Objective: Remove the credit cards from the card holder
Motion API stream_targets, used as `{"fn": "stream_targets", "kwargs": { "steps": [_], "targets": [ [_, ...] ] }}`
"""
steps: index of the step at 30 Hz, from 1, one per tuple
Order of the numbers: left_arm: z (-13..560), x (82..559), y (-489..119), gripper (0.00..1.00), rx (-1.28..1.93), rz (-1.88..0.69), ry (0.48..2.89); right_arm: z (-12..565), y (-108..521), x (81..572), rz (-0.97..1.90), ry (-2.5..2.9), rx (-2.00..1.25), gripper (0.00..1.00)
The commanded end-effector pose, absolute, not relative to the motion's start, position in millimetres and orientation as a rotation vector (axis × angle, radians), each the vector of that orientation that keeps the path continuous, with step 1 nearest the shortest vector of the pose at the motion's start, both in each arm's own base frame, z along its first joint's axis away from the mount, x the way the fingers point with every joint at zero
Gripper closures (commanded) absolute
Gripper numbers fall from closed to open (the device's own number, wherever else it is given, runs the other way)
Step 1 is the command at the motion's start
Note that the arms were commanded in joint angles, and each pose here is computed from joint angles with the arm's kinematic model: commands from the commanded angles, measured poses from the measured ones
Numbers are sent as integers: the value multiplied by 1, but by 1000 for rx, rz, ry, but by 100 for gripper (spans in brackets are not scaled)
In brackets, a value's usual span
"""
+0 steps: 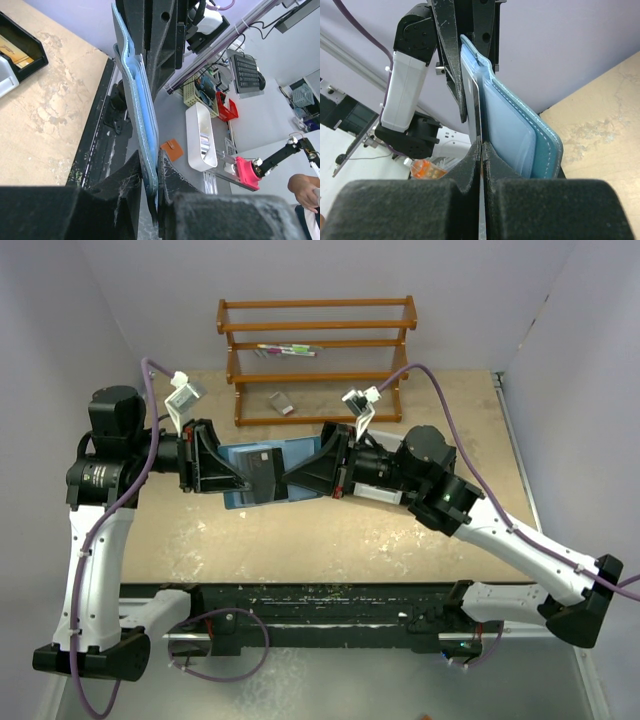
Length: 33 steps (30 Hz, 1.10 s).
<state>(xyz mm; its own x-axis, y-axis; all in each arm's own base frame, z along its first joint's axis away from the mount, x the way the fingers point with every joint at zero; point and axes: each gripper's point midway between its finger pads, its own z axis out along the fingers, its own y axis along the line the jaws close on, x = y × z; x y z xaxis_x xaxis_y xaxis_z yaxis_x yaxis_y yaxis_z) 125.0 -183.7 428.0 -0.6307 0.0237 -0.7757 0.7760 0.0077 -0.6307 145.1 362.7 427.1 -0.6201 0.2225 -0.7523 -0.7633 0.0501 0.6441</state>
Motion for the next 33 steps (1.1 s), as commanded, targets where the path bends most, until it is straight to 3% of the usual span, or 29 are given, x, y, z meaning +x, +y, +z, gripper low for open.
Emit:
{"fn": "stream_targets", "kwargs": {
  "steps": [1,4,7,14,20,33],
  "targets": [
    [440,102,-182,93,939,-1755,1623,443,353,149,1660,1511,-516,100],
    [439,106,-183,96,922,-1725,1634,442,355,146,1688,1499,-528,99],
    [436,111,-183,100,897,-1702,1652,437,362,147,1717,1508,-533,87],
    [433,116,-184,100,868,-1684,1675,438,379,151,1793,1499,-538,83],
    [434,117,-184,100,871,-1681,1672,443,368,148,1774,1480,-515,97],
    [437,116,-184,100,884,-1670,1659,429,329,158,1625,1567,-491,100]
  ]
}}
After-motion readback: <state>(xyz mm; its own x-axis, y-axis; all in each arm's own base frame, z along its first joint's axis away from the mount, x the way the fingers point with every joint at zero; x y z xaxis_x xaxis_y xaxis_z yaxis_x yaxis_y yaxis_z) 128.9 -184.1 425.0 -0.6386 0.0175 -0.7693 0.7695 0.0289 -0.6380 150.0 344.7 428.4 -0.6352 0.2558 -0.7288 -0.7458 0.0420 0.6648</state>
